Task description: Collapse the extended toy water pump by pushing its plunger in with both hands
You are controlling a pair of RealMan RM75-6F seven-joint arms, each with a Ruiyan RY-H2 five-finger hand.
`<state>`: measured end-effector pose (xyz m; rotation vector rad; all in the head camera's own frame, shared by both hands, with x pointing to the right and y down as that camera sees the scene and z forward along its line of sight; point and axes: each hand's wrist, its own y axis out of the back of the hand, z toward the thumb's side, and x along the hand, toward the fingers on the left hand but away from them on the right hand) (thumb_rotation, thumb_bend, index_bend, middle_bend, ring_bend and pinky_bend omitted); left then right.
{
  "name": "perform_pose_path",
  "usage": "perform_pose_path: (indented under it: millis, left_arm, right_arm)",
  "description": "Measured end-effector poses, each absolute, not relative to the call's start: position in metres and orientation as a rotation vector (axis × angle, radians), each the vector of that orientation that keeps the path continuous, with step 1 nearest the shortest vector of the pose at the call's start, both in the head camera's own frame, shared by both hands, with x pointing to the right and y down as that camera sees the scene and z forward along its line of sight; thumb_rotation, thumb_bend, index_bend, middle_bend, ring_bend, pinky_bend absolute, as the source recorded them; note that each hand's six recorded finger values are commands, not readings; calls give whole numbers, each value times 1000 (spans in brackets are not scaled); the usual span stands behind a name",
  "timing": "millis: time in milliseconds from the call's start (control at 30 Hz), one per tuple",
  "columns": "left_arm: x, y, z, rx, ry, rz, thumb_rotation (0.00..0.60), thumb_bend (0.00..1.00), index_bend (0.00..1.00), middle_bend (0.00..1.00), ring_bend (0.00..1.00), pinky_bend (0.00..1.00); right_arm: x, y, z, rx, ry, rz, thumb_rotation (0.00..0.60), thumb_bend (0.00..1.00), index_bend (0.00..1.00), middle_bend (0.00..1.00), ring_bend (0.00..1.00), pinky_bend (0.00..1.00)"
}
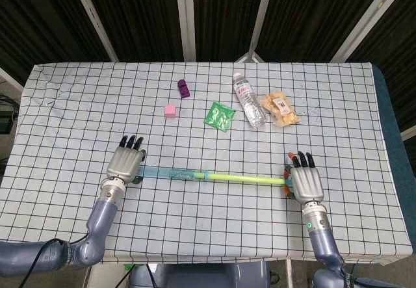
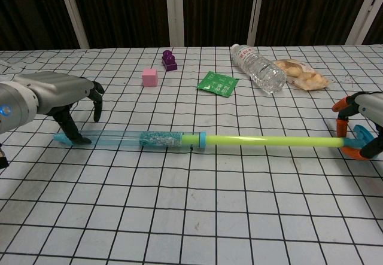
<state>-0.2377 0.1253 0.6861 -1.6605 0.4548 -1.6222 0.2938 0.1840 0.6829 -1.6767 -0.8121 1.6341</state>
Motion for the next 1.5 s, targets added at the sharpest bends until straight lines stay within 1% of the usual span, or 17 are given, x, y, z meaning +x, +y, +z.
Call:
perform_pose_path:
  millis: [300, 567, 667, 833, 1000, 1267, 1500]
  left_arm:
    - [-246, 128, 695, -1626, 436, -1665, 600, 375, 434, 53, 0, 0]
    - [-248, 131, 700, -1633, 433, -1677, 600, 446, 439, 50, 0, 0]
    - [-244, 132, 701, -1642, 430, -1670, 600, 464, 455, 50, 0, 0]
    - [-241, 134, 703, -1648, 430, -1667, 600, 500, 523, 56, 0, 0]
    - [-242, 134, 702, -1652, 441, -1667, 600, 522, 549, 59, 0, 0]
    - [-242, 131, 692, -1667, 466, -1642, 600, 522, 554, 59, 0, 0]
    - [-242, 128, 674, -1685, 480, -1617, 600, 522, 563, 59, 0, 0]
  right_arm:
    - [296, 185, 683, -1678, -813, 1635, 600, 489, 637, 181, 0, 0]
    - [298, 186, 683, -1671, -809, 1644, 600, 490, 637, 182, 0, 0]
    - [298, 186, 683, -1667, -805, 1645, 600, 491, 637, 185, 0, 0]
    - [297, 185, 682, -1670, -811, 1640, 600, 491, 639, 188, 0, 0]
    - [296, 186, 681, -1677, -817, 1637, 600, 491, 641, 190, 0, 0]
    - [291, 183, 676, -1681, -830, 1620, 600, 490, 641, 190, 0, 0]
    - [286, 177, 668, -1680, -847, 1602, 600, 491, 642, 190, 0, 0]
